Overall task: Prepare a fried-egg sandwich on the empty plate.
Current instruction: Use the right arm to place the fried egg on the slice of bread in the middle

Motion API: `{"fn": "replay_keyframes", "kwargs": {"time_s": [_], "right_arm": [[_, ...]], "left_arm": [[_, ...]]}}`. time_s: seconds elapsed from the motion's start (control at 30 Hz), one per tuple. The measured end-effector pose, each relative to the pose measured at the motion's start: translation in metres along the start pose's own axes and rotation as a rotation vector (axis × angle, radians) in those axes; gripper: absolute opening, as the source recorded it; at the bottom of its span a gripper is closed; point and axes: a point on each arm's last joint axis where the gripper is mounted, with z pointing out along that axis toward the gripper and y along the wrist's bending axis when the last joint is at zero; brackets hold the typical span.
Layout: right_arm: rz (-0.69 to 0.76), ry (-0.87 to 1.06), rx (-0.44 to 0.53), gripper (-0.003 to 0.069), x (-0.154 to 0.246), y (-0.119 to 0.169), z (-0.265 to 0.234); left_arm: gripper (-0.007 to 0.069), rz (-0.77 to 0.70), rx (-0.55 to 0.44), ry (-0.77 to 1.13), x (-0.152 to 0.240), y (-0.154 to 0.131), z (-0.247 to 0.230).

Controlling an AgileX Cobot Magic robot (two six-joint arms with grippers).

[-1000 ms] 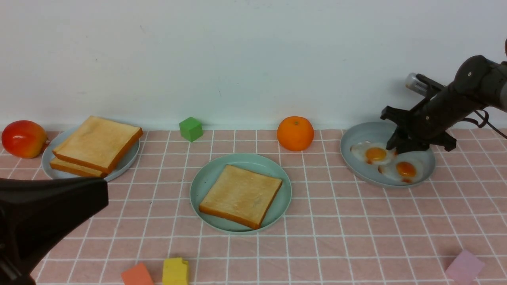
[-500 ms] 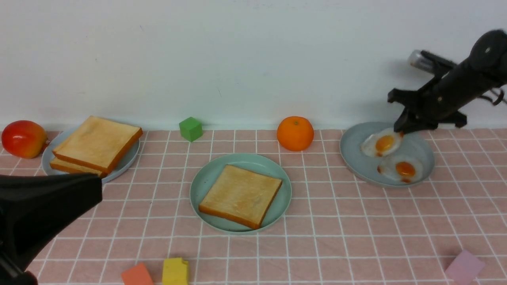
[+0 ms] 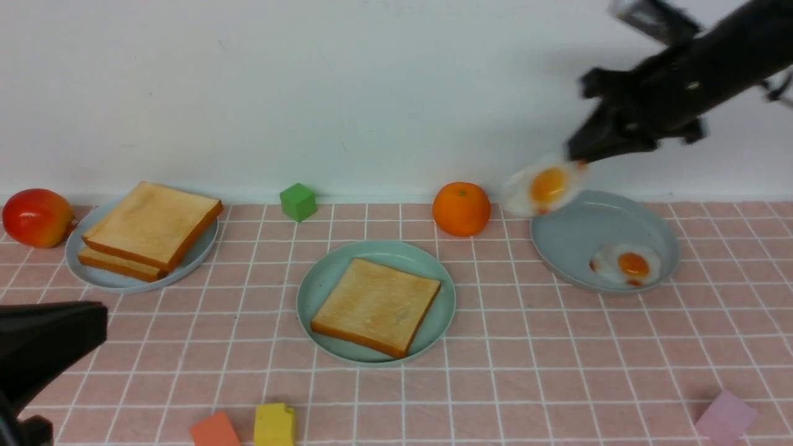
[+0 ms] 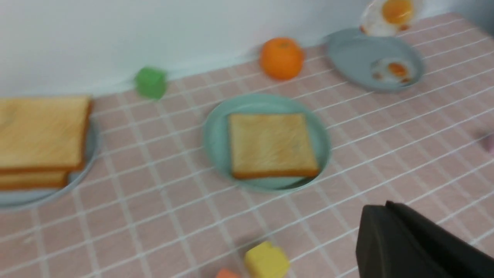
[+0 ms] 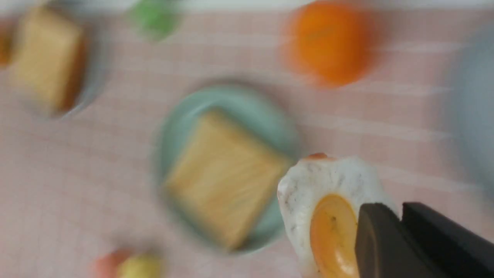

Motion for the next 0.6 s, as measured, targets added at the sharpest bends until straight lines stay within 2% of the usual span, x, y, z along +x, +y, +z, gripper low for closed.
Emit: {"fn": "replay_keyframes", "kwargs": {"time_s": [0.03, 0.1, 0.13, 0.17, 0.27, 0.6], "right_arm": [[-0.013, 0.033, -0.054, 0.0077, 0.012, 0.017, 0.020], [-0.026, 0.052, -0.093, 0.0077, 0.026, 0.034, 0.047], [-0.022, 0.056, -0.095, 0.0077, 0.027, 0.033, 0.048], [-0.027, 0.066, -0.114, 0.0077, 0.037, 0.044, 0.071], [-0.001, 0.040, -0.127, 0.0077, 0.045, 0.051, 0.105], [0.158, -0.004, -0.153, 0.0077, 0.049, 0.029, 0.162]], "left_arm": [[-0.0013, -0.002, -0.006, 0.003, 0.000, 0.001, 0.000], [-0.0013, -0.002, -0.007, 0.002, 0.000, 0.001, 0.000], [-0.0013, -0.002, -0.007, 0.002, 0.000, 0.001, 0.000], [-0.0013, -0.001, -0.007, 0.002, 0.000, 0.001, 0.000], [-0.0013, -0.001, -0.008, 0.002, 0.000, 0.001, 0.000], [-0.0013, -0.002, -0.008, 0.002, 0.000, 0.001, 0.000]]}}
